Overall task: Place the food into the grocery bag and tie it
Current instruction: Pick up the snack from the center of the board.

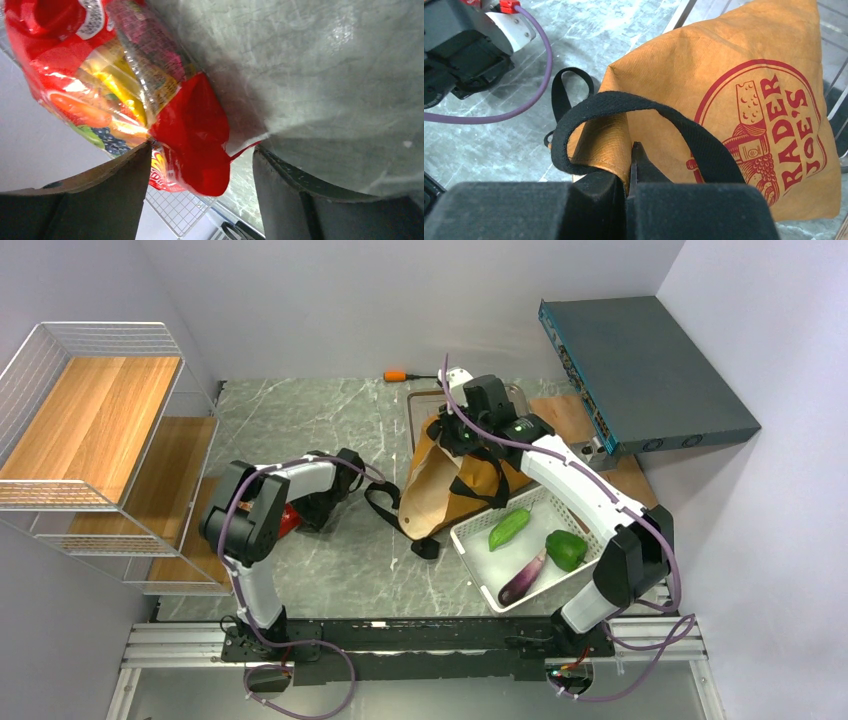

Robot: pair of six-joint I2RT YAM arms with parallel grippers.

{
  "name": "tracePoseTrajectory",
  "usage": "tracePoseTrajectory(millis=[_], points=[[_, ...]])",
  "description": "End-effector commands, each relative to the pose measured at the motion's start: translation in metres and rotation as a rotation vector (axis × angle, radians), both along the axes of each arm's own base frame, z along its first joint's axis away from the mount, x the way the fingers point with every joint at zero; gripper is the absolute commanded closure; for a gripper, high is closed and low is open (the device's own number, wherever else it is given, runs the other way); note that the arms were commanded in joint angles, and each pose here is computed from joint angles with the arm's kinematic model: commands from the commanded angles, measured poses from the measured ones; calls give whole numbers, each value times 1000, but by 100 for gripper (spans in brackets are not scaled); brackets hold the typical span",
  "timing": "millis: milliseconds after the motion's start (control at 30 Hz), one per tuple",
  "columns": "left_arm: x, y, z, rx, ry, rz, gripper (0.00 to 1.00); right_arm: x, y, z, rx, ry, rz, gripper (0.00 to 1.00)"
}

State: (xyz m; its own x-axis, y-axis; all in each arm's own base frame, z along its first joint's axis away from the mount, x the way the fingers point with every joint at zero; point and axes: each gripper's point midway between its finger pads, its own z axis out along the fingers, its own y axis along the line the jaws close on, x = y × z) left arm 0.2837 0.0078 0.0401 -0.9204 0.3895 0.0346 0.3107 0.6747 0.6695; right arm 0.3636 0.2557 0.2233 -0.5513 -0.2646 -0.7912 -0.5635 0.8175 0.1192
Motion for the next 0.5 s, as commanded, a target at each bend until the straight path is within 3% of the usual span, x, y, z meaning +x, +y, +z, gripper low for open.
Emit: tracePoseTrajectory(millis=[0,300,467], points=[[7,4,2,62,-13,-7,25,1,-13,18,-16,-71,-22,100],[10,9,-2,106,-8,-14,23,0,-12,19,-10,-76,-19,100],[8,14,-12,119,23,2,42,-1,-13,19,-11,-78,-17,100]])
